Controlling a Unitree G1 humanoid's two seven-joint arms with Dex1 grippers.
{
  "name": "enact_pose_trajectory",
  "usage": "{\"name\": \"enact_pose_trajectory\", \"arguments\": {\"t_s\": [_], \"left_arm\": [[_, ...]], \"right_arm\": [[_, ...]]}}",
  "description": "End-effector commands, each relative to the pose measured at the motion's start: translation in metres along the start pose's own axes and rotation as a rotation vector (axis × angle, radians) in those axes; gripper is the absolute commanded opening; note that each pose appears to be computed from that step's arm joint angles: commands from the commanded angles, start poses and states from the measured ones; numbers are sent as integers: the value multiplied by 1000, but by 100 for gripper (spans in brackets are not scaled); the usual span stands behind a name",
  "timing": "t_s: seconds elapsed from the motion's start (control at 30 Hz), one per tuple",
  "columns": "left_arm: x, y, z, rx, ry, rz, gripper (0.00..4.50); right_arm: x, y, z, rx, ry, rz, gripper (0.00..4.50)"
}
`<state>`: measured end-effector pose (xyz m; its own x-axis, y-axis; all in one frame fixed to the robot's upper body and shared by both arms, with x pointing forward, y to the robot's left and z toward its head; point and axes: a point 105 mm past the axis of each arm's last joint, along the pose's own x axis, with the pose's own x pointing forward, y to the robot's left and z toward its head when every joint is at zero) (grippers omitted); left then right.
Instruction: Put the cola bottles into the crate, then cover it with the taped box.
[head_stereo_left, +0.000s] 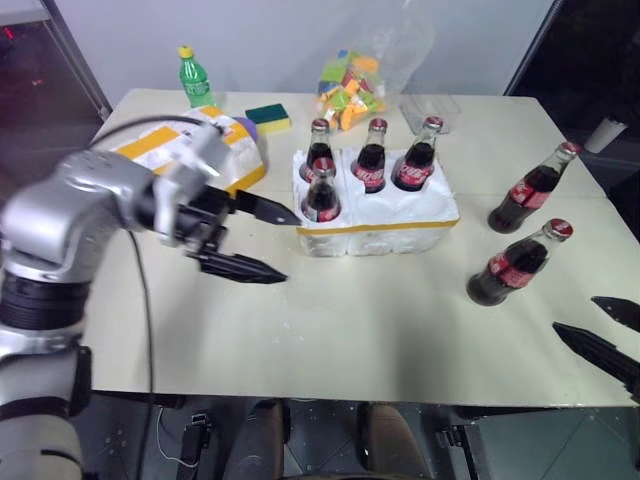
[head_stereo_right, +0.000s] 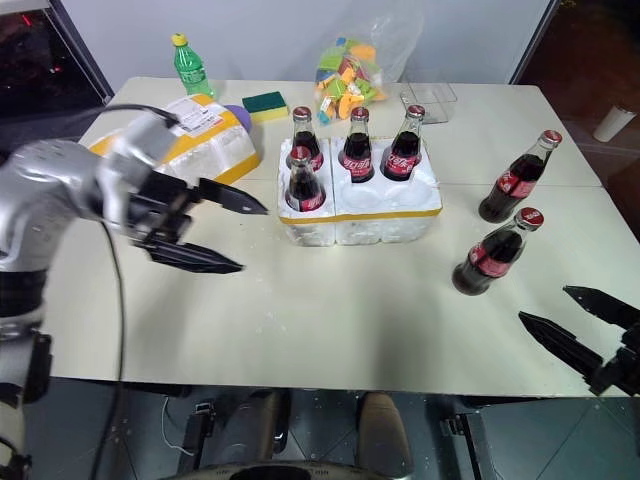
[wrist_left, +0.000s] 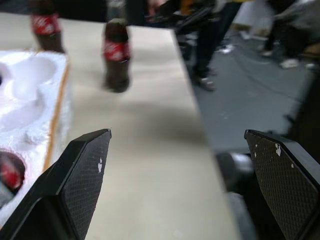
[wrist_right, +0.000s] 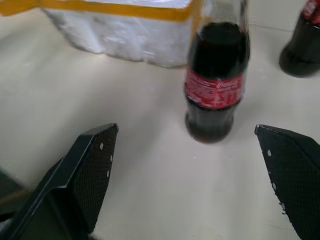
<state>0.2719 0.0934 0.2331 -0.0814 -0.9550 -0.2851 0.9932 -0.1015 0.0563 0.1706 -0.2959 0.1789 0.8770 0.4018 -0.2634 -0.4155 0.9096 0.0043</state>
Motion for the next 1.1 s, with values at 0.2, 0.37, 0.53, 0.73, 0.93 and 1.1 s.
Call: {"name": "enact_pose_trajectory", "arguments": {"t_s": [0.2,0.37,0.53,0.73,0.93,1.1], "left_arm": [[17,11,8,54,-55,62,447],[18,14,10,59,-69,74,447],[18,13,9,63,-66,79,447],[18,15,9,65,-71,90,447],[19,19,8,71,-73,113,450],[5,25,8,56,-92,197,450]], "right_arm": [[33,-28,-9,40,-76,-99,450],[55,-31,-10,51,-89,-50,450],[70,-34,-9,78,-105,-20,450],[95,-37,-5,99,-136,14,450],[104,-30,3,83,-168,52,332],[88,-4,60,14,-297,185,287]]}}
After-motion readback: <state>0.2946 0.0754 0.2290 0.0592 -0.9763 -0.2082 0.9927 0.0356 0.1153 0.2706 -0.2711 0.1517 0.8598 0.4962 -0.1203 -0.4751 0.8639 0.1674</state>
